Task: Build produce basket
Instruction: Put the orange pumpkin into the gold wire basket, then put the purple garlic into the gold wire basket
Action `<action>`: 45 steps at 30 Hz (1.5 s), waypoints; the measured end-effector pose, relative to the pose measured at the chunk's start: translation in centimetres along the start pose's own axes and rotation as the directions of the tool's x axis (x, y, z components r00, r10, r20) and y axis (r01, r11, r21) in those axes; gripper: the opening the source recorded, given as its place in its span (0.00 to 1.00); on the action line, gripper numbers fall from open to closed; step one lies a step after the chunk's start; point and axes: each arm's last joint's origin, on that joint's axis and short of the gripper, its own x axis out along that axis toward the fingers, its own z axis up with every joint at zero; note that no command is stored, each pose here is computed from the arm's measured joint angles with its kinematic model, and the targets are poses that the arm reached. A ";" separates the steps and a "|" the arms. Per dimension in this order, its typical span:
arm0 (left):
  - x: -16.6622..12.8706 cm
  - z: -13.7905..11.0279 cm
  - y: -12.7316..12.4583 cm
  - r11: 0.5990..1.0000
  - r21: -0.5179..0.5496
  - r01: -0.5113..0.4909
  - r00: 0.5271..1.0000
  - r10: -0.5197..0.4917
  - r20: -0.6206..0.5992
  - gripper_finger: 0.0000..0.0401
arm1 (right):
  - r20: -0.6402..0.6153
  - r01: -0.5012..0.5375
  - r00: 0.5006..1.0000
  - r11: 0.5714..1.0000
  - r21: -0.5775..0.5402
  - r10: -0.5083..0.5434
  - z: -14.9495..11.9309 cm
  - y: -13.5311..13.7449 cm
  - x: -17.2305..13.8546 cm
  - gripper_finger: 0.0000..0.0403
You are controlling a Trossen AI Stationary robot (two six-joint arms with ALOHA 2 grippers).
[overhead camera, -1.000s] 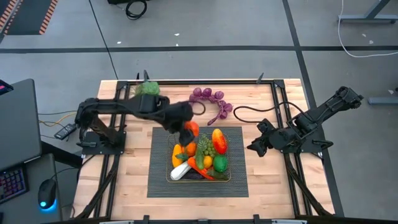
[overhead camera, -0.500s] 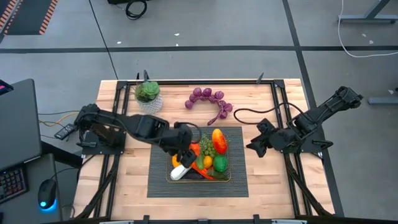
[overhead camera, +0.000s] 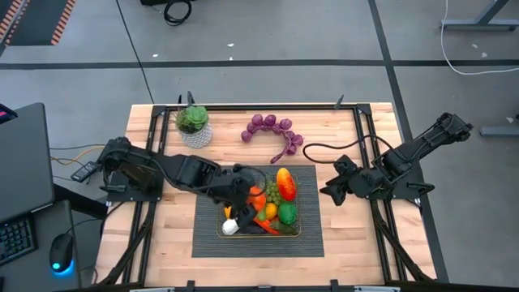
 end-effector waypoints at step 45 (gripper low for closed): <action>0.4 2.7 3.6 0.981 0.137 -0.139 0.990 0.138 0.014 1.00 | 0.157 0.011 0.987 0.998 0.056 -0.020 1.0 0.1 0.1 0.54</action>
